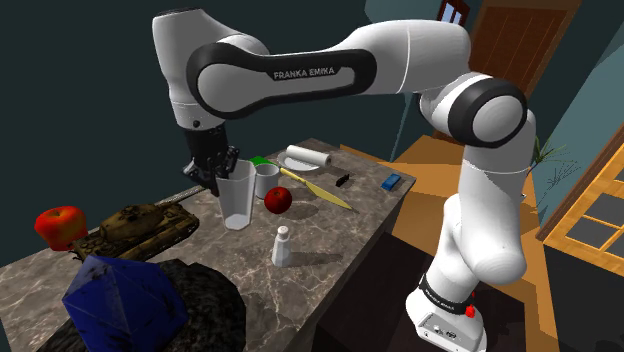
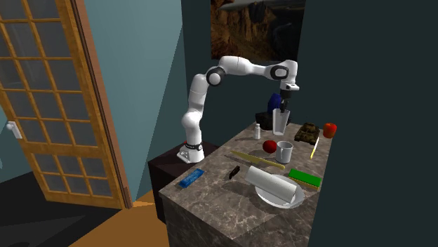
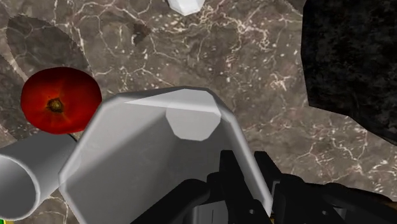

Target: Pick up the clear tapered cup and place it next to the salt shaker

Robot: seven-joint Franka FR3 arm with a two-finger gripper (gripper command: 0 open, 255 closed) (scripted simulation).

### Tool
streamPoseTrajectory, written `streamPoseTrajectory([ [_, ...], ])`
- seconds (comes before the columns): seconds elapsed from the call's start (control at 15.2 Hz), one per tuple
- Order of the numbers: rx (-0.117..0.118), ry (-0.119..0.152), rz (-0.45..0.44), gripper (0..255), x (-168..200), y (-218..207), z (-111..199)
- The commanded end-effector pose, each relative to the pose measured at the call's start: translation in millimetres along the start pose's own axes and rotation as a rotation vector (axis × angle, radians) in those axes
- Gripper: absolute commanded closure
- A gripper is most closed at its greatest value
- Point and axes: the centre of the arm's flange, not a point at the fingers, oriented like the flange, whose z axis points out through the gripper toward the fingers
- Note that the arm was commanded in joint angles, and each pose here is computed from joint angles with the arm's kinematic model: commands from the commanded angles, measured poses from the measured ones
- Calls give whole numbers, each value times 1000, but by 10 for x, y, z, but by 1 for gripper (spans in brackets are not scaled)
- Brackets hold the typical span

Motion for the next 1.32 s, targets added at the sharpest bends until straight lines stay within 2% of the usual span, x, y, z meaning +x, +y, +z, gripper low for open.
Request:
streamPoseTrajectory([
  [0.0, 1, 1, 0, 255, -3, -11, 103],
  [0.46, 1, 1, 0, 255, -3, -52, 465],
  [0.92, 1, 1, 0, 255, -3, -52, 465],
  [0.99, 1, 1, 0, 0, -2, -52, 465],
  [1.25, 1, 1, 0, 0, -2, -52, 465],
])
